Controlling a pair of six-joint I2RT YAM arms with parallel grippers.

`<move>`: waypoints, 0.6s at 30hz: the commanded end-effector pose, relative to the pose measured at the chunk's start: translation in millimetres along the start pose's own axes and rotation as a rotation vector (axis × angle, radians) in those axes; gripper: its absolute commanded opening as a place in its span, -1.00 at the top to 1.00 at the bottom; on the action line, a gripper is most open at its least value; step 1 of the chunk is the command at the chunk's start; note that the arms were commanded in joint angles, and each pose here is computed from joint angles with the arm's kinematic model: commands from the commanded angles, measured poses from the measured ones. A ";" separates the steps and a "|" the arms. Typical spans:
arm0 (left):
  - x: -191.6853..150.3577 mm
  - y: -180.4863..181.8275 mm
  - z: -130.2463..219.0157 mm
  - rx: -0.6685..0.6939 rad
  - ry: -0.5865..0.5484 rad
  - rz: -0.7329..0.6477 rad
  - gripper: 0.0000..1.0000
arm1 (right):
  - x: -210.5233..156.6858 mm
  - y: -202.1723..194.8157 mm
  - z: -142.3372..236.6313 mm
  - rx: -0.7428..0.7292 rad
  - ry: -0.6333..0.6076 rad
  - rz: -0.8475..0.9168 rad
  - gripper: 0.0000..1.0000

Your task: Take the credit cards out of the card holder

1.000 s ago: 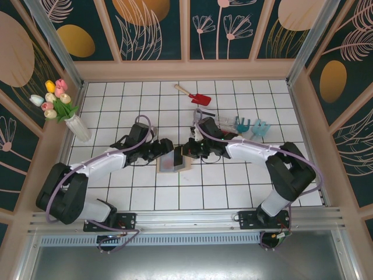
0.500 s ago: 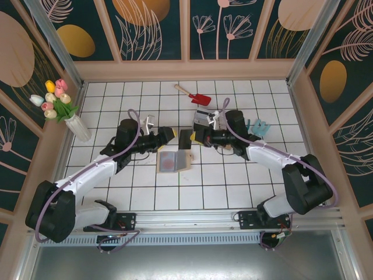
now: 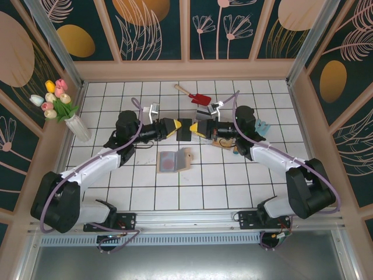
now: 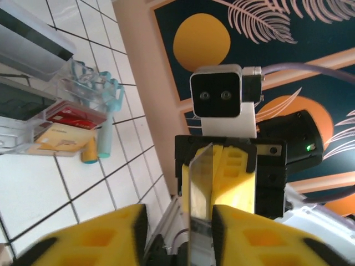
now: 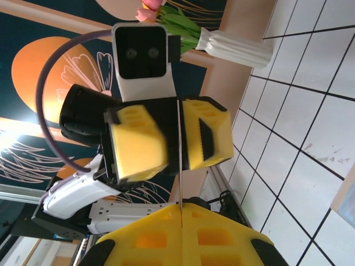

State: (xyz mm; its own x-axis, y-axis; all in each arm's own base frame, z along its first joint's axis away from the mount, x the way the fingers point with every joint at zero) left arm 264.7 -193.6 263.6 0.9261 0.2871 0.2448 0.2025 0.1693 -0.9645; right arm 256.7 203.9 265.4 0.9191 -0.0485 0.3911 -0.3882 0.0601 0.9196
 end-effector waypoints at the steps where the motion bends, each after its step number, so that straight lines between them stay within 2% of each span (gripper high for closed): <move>1: 8.7 -25.2 -1.3 -0.108 -0.016 -0.057 0.66 | 11.4 22.0 0.3 0.071 0.004 0.085 1.00; 2: 9.2 -26.9 -0.7 -0.118 -0.027 -0.054 0.82 | 12.2 21.5 -0.7 0.073 0.003 0.079 1.00; 4: 10.1 -29.9 0.0 -0.131 -0.041 -0.062 1.00 | 13.8 21.0 -1.6 0.080 -0.009 0.061 0.77; 6: 10.8 -30.0 0.6 -0.127 -0.056 -0.061 1.00 | 16.4 22.0 -4.2 0.086 -0.023 0.048 0.56; 8: 12.5 -29.9 0.0 -0.120 -0.067 -0.057 1.00 | 19.2 22.0 -8.1 0.084 -0.036 0.043 0.47; 12: 14.3 -31.6 -1.1 -0.133 -0.069 -0.040 1.00 | 25.5 21.5 -13.6 0.079 -0.050 0.031 0.50; 18: 15.2 -28.0 -3.5 -0.094 -0.056 -0.076 1.00 | 31.2 10.3 -19.1 0.047 -0.048 0.005 0.83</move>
State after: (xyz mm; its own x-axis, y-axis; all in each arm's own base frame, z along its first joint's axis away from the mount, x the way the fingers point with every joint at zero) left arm 270.1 -194.4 282.1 0.9060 0.3389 0.2536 0.2337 0.0991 -0.9673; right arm 276.9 217.7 278.2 0.9299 -0.0857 0.3578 -0.3570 0.0252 0.9338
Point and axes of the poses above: each hand's point on the last joint's axis, 136 mm out from that joint toward the fingers, its own z axis back along the fingers, its own y axis along the line the jaws close on, x = y × z, the point moved 9 cm from there along z, back along the fingers, and after that the axes turned 5 degrees about z, right-handed, at the moved point
